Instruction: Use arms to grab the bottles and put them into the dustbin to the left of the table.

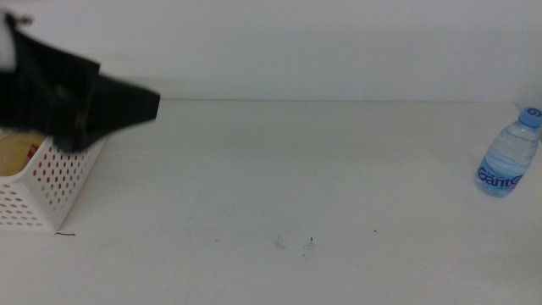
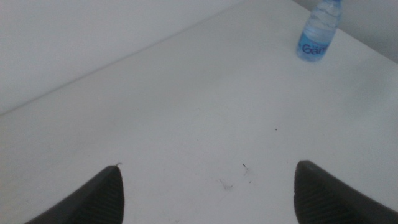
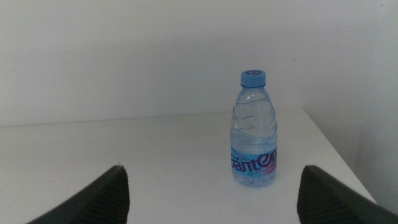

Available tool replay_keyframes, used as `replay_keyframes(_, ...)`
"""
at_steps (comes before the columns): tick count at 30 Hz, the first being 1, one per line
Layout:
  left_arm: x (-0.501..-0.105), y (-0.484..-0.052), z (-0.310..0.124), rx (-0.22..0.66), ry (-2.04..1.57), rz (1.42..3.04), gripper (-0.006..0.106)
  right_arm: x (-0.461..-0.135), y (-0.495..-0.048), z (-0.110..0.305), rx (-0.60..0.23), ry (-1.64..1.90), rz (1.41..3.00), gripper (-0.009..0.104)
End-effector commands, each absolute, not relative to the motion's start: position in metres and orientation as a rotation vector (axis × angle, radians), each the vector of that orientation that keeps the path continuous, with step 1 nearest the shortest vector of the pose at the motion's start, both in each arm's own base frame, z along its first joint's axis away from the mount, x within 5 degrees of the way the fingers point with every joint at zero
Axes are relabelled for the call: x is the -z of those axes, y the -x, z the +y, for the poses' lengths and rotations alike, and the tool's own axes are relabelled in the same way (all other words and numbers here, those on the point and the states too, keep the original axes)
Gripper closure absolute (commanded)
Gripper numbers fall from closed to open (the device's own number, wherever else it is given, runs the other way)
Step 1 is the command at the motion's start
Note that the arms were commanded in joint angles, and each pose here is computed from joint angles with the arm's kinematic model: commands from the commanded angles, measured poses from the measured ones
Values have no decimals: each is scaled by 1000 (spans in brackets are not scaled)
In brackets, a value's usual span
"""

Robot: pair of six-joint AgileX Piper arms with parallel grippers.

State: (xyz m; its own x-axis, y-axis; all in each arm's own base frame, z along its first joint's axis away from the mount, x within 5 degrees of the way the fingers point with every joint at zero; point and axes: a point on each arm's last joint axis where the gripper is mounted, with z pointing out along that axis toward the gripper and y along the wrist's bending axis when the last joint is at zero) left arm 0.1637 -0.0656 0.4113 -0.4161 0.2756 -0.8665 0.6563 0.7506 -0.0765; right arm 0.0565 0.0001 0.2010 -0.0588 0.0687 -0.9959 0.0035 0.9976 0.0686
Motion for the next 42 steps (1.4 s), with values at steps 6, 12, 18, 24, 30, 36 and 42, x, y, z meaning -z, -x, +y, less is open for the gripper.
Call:
replay_keyframes(6,-415,-114,-69,523,-626,1937,7,-201,-56,0,-43,-58,1617,2)
replay_keyframes(12,-417,-110,-68,513,-627,1917,7,-201,-56,0,-43,-58,1617,2)
replay_keyframes(18,-420,-113,-67,495,-606,1881,7,-201,-56,0,-43,-58,1617,2)
replay_keyframes(24,-421,-113,-67,500,-604,1881,7,-201,-56,0,-43,-58,1617,2)
replay_keyframes(30,-421,-113,-67,500,-604,1881,7,-213,-56,-1,48,30,1483,2)
replay_keyframes(36,-421,-113,-67,500,-604,1881,7,-208,-56,-1,50,28,1535,2)
replay_keyframes(42,-421,-113,-67,500,-604,1881,7,-204,-63,-1,48,30,1608,2)
